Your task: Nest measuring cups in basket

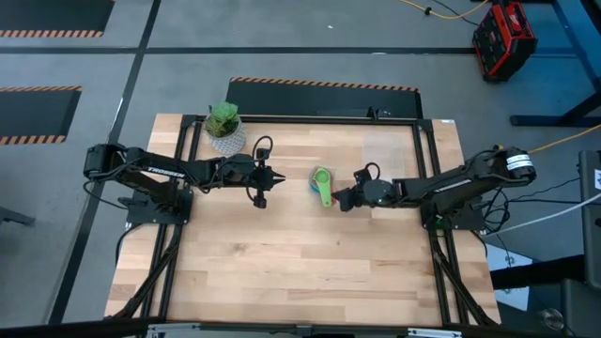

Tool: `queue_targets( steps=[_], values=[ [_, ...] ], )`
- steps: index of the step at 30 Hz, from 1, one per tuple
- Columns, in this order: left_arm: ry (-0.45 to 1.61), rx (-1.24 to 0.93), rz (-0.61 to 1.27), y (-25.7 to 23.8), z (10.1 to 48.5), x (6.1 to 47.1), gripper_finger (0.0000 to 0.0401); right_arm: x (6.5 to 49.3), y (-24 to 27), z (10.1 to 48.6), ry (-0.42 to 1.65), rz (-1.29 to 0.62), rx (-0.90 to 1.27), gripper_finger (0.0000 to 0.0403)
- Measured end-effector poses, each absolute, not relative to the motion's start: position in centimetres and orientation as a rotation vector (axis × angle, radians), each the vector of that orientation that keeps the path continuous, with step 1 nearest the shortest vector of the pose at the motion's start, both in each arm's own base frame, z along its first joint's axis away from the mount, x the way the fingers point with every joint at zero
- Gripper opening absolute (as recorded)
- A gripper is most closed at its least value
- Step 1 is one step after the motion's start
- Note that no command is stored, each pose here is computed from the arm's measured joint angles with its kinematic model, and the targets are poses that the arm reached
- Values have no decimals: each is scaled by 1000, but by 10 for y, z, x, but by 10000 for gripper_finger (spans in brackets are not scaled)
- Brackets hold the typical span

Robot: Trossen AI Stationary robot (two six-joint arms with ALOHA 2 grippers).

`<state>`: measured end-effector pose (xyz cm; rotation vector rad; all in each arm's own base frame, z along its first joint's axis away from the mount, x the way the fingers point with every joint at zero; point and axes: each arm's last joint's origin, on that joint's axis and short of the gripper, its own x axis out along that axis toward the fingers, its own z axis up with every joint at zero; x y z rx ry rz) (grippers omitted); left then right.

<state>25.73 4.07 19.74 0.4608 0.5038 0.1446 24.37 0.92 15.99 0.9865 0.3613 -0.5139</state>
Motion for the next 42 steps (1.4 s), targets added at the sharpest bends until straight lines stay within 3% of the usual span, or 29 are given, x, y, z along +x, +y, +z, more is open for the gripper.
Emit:
queue_targets(
  steps=[15, 18, 27, 42],
  values=[
    [504, 461, 144, 41, 197, 257, 27, 230, 10, 188, 353, -388, 834, 130],
    [504, 461, 144, 41, 197, 257, 27, 227, 9, 185, 387, -405, 826, 159],
    [503, 461, 144, 41, 197, 257, 27, 226, 9, 183, 414, -412, 817, 301],
    [504, 461, 144, 41, 197, 257, 27, 214, 7, 192, 444, -380, 846, 307]
  ],
)
